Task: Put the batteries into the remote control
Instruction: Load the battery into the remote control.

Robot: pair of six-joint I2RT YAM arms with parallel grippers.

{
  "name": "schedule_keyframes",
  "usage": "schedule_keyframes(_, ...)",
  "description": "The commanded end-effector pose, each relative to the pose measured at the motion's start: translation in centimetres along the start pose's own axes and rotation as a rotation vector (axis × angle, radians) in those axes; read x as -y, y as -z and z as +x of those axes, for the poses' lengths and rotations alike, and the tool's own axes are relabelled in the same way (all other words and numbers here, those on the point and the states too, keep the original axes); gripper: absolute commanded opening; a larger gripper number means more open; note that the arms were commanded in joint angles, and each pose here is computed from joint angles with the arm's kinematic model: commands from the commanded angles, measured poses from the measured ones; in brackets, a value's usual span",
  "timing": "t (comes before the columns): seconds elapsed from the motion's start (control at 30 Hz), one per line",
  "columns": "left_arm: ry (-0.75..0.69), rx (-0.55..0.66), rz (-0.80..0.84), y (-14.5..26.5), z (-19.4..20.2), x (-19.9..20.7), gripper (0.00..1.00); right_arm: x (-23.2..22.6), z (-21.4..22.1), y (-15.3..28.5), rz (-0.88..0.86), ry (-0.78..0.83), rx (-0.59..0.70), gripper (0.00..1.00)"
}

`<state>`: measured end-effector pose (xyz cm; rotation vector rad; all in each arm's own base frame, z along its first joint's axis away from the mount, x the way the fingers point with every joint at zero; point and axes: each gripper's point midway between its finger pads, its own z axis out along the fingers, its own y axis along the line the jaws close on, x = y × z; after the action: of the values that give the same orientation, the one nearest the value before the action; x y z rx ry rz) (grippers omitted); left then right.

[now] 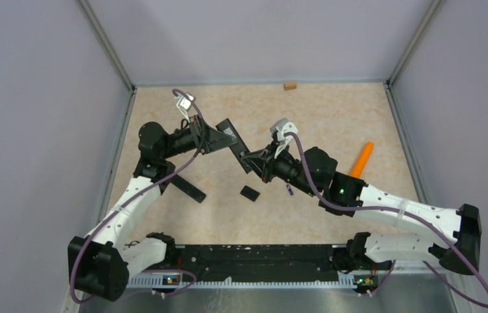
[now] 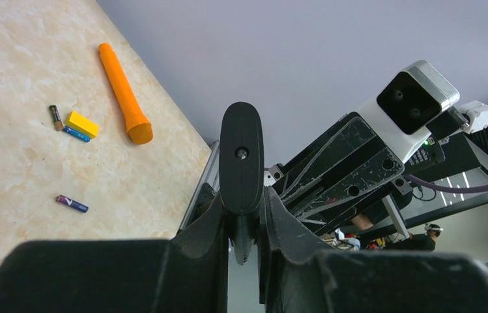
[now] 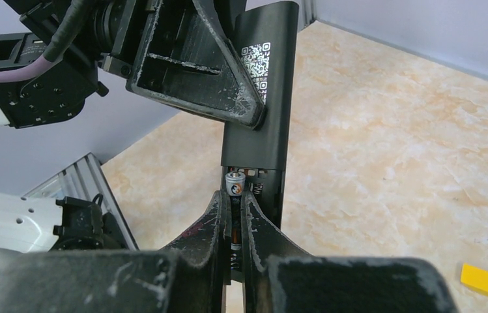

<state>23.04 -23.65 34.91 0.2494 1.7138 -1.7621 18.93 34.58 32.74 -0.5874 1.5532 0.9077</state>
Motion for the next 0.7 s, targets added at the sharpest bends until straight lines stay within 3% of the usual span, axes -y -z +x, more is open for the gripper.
schedule_keyframes(0.0,-0.059,0.004,0.081,-0.2,-1.3,3.3,0.00,-0.7,-0.7,-0.3,-0.012,0.014,-0.007,0.06)
schedule_keyframes(0.2,-0.032,-0.012,0.073,-0.3,-1.3,3.1,0.00,-0.8,-1.4,-0.2,-0.010,0.023,-0.015,0.20)
schedule_keyframes(0.43,-0.034,-0.012,0.069,-0.3,-1.4,3.0,0.00,-1.0,-2.5,-0.2,-0.006,0.001,0.000,0.26)
schedule_keyframes(0.67,-0.050,-0.001,0.034,-0.4,-1.4,2.1,0.00,-2.2,-4.0,0.0,-0.043,-0.078,0.024,0.51)
